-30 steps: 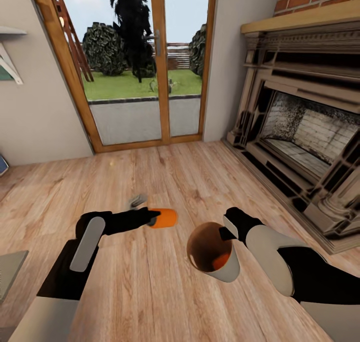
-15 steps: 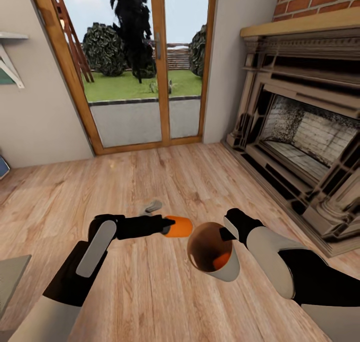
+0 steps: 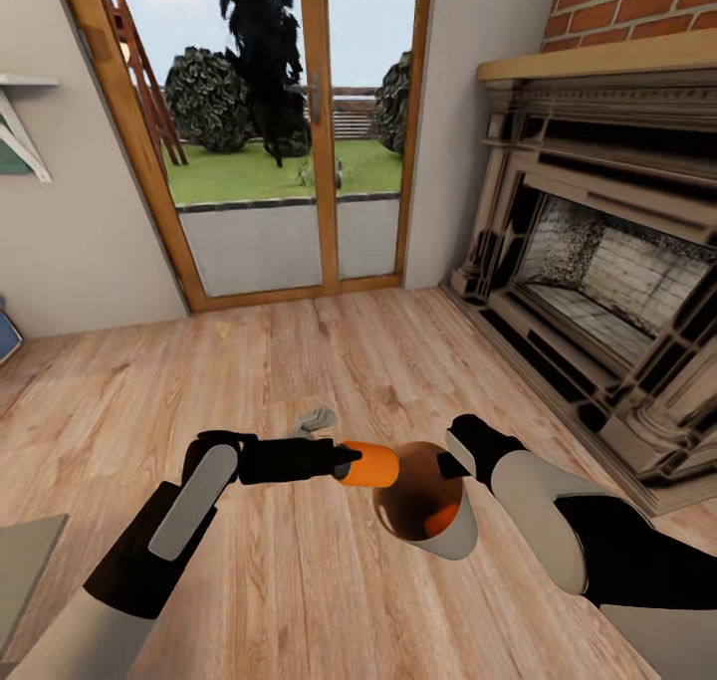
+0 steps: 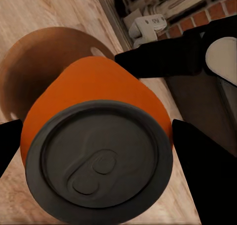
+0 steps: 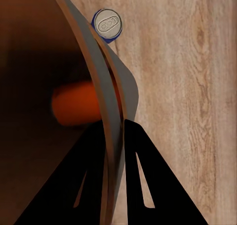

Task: Put the three can of soda from the living room inside the tash can in the kitchen.

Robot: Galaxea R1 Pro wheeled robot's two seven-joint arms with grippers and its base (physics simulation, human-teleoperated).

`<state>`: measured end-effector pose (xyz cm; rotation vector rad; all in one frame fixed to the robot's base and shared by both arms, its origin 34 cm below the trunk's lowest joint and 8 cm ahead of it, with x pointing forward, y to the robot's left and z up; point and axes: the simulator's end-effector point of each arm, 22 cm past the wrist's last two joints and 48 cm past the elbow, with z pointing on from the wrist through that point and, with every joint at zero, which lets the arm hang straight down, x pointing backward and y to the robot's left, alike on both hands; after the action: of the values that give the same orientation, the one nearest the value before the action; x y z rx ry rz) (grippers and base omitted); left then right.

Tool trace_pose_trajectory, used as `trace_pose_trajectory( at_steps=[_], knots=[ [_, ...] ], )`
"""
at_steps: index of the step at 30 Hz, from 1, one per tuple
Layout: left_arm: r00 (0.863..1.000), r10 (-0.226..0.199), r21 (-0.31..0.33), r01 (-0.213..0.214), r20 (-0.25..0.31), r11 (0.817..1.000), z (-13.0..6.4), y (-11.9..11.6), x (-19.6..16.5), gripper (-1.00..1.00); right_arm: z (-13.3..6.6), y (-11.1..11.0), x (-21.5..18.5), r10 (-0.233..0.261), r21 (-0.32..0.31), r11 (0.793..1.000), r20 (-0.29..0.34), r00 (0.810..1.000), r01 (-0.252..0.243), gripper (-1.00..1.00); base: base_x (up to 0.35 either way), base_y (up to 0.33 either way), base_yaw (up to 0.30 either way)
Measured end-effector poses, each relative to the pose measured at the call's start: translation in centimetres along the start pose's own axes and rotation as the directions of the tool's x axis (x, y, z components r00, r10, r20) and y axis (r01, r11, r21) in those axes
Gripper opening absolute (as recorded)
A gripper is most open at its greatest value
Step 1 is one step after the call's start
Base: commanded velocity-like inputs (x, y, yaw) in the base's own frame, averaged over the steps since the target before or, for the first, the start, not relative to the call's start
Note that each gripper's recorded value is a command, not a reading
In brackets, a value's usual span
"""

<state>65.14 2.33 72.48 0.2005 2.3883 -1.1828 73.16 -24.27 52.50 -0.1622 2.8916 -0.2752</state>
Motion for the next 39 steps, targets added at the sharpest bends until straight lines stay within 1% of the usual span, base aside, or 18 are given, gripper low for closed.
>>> trace_pose_trajectory(
  at_steps=[5, 22, 25, 26, 29, 32, 35, 37, 39],
  knots=[
    [1.000, 0.008, 0.000, -0.008, -0.021, 1.000, 0.4, -0.2, 0.7, -1.00, 0.0, 0.1, 0.0, -0.002, -0.001, 1.000, 0.000, 1.000, 0.002, -1.00, 0.000, 0.000, 0.000],
    [0.999, 0.016, -0.015, -0.017, -0.039, 1.000, 1.1, -0.2, 1.4, -1.00, -0.1, 0.9, 0.0, -0.012, -0.007, 1.000, 0.001, 1.000, 0.012, -1.00, 0.000, 0.000, 0.000],
    [0.998, 0.025, -0.040, -0.028, -0.054, 0.999, 1.4, 0.1, 1.9, -1.00, -0.3, 1.6, -0.1, -0.018, -0.014, 1.000, 0.002, 1.000, 0.018, -1.00, 0.000, 0.000, 0.000],
    [0.998, 0.029, -0.058, -0.032, -0.058, 0.998, 1.5, 0.4, 2.1, -1.00, -0.3, 1.9, -0.1, -0.021, -0.017, 1.000, 0.003, 1.000, 0.021, -1.00, 0.000, 0.000, 0.000],
    [0.998, 0.031, -0.079, -0.036, -0.063, 0.996, 1.5, 0.8, 2.2, -1.00, -0.4, 2.5, -0.1, -0.015, -0.030, 0.999, 0.002, 1.000, 0.015, -1.00, 0.000, 0.000, 0.000],
    [0.997, 0.033, -0.105, -0.040, -0.067, 0.994, 1.6, 1.3, 2.4, -1.00, -0.5, 3.0, -0.1, -0.035, -0.027, 0.999, 0.005, 0.999, 0.035, -1.00, 0.000, 0.000, 0.000],
    [0.997, 0.031, -0.116, -0.039, -0.070, 0.992, 1.8, 1.4, 2.5, -1.00, -0.6, 3.6, -0.1, -0.028, -0.040, 0.999, 0.004, 1.000, 0.028, -1.00, 0.000, 0.000, 0.000],
    [0.997, 0.026, -0.119, -0.035, -0.079, 0.992, 2.2, 1.4, 2.8, -1.00, -0.7, 3.9, -0.1, -0.030, -0.044, 0.999, 0.003, 1.000, 0.030, -1.00, 0.000, 0.000, 0.000],
    [0.996, 0.029, -0.122, -0.040, -0.090, 0.992, 2.6, 1.3, 3.2, -1.00, -0.7, 4.1, -0.1, -0.039, -0.042, 0.998, 0.005, 0.999, 0.040, -1.00, 0.000, 0.000, 0.000]
  ],
)
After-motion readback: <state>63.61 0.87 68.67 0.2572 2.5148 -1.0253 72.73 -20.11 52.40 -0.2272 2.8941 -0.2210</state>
